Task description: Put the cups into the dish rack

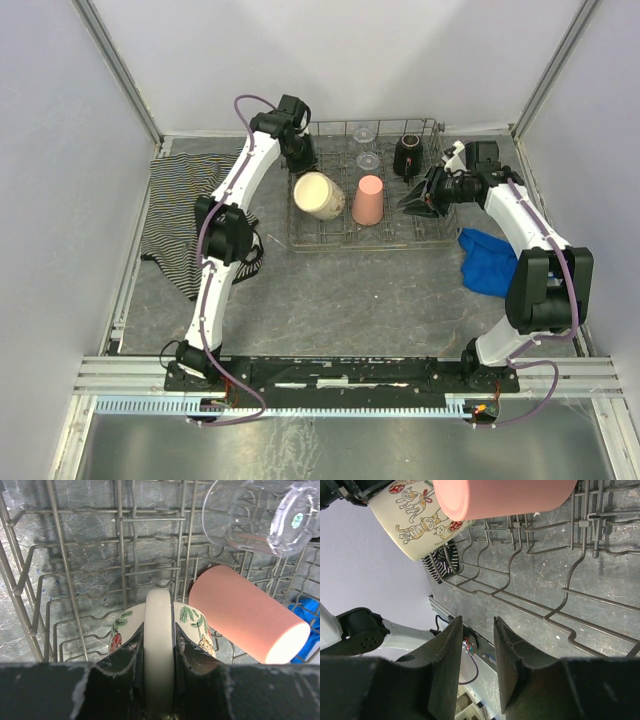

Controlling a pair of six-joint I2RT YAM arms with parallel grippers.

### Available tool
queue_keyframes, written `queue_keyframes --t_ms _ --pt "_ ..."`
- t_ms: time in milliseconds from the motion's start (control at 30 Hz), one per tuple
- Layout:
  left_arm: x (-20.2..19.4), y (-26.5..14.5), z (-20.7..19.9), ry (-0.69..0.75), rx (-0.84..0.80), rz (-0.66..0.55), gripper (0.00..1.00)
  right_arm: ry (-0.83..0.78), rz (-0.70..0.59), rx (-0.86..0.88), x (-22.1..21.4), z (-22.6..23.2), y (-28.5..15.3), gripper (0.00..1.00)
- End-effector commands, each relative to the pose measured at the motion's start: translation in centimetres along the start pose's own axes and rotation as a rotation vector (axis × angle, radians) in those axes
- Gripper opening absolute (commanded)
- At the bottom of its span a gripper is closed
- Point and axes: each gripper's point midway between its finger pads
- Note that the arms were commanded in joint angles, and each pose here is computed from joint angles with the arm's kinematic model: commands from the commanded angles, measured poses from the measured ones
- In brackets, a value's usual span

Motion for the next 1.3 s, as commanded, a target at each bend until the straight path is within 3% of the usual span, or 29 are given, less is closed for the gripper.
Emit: queue_keyframes --t_ms 0,533,733,967,1267 --pt "0.7 -1.6 -0.9 0.003 -0.021 -0.023 0.03 -0.049 -0.032 0.010 0.7 0.7 -0.7 0.39" --pt "-1.3 0.3 2.0 0.090 0.131 0.019 0.03 -0.037 0.007 -0.003 0.1 -0.4 0.1 0.39" --pt "-2.1 1.1 1.5 0.097 0.113 0.046 0.03 -0.035 0.014 -0.007 -0.1 -0.7 0.2 0.39" --pt "-1.3 1.3 0.5 0.095 0.073 0.016 0.29 -0.038 0.020 -0.014 -0.3 -0.8 0.1 0.38" --pt "-1.4 2.3 0.7 0.076 0.065 0.030 0.43 -0.042 0.020 -0.020 -0.1 -0.9 0.2 0.38"
Point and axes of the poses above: each gripper's point midway between its finger pads, its own y axis out along the fingers, its own z axis along the line the jaws close on, x = y × z, and after that the axes turned 11 degrees about -y, right-handed
